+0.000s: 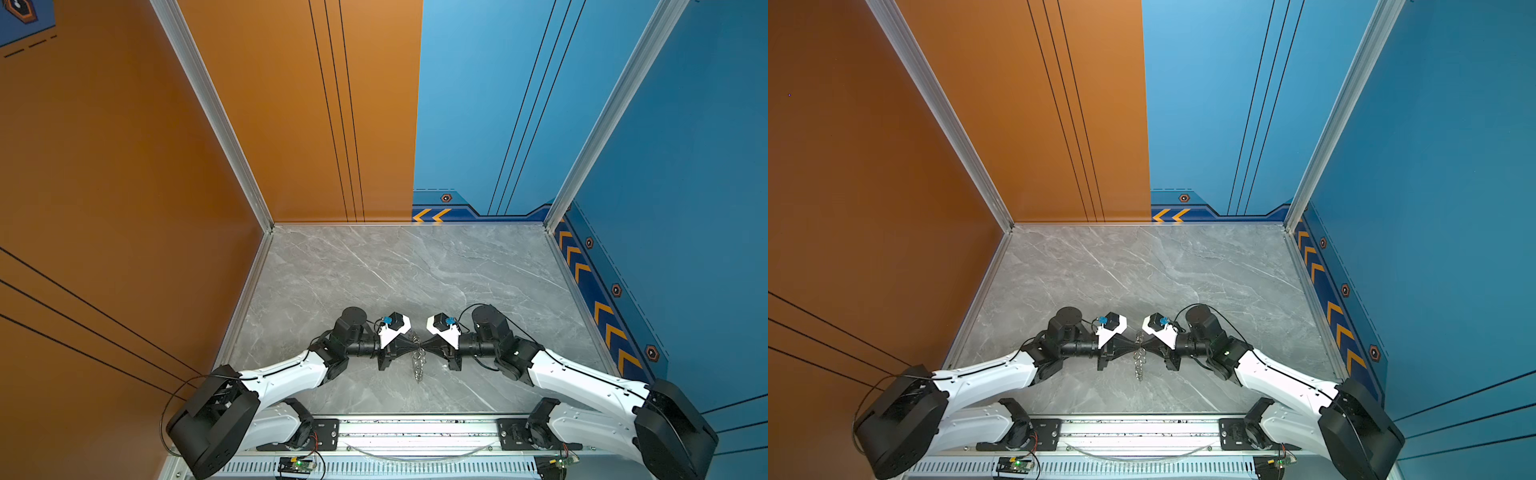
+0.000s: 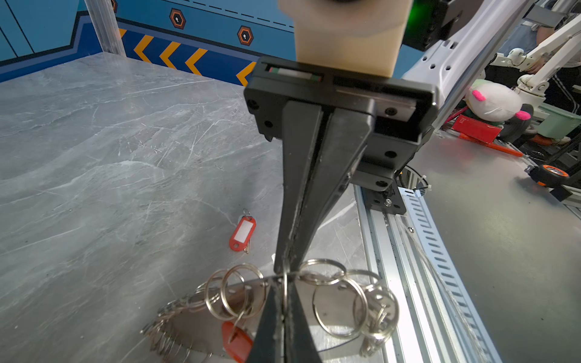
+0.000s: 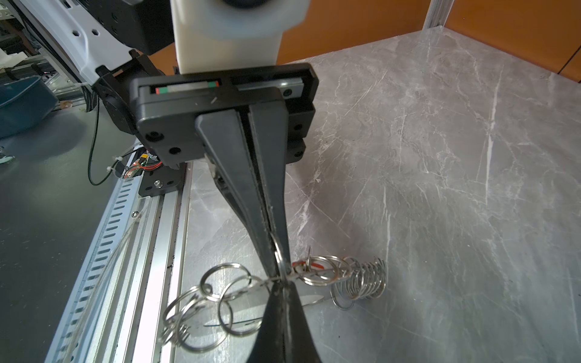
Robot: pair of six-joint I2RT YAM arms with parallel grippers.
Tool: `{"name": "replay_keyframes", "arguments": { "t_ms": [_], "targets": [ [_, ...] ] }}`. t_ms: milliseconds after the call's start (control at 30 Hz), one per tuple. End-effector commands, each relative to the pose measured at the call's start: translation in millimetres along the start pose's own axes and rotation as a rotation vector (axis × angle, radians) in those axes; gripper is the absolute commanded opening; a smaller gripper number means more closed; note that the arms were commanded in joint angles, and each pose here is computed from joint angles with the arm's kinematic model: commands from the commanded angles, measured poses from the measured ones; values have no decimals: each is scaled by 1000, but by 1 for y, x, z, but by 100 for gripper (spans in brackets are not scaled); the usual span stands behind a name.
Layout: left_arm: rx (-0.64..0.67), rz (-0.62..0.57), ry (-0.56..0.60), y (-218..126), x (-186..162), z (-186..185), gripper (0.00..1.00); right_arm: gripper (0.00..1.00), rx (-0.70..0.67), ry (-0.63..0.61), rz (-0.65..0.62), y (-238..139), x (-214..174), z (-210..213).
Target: Put the keys on the keyring
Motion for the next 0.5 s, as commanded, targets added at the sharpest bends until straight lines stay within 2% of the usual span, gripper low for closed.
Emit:
{"name": "replay_keyframes", "arguments": {
  "t_ms": [0, 100, 200, 300, 367, 467],
  "targets": [
    [33, -7, -2, 0, 8, 9, 0, 0, -5, 4, -22, -2, 3, 0],
    [56, -7, 5, -2, 8, 10, 0, 1, -33, 6, -31, -6, 6, -3],
    [101, -1, 15, -5, 8, 14, 0, 14, -93, 18, -69, -13, 14, -7],
    [173, 21, 23, -9, 8, 21, 0, 22, -258, 83, -123, -26, 23, -25],
    [220, 34, 35, -14, 9, 25, 0, 24, -379, 179, -141, -36, 23, -37],
    [261, 28, 50, -19, 13, 26, 0, 26, -606, 414, -93, -51, 8, -61]
  ]
}}
Point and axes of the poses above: each gripper's point midway between its finger pads, its own y axis out along the fingers, its own z axis along the line the jaws close on, x = y × z, the point moved 4 cm from there along -y, back along the fingers, and after that the axes turned 12 degrees about y, right-handed, at the moved point
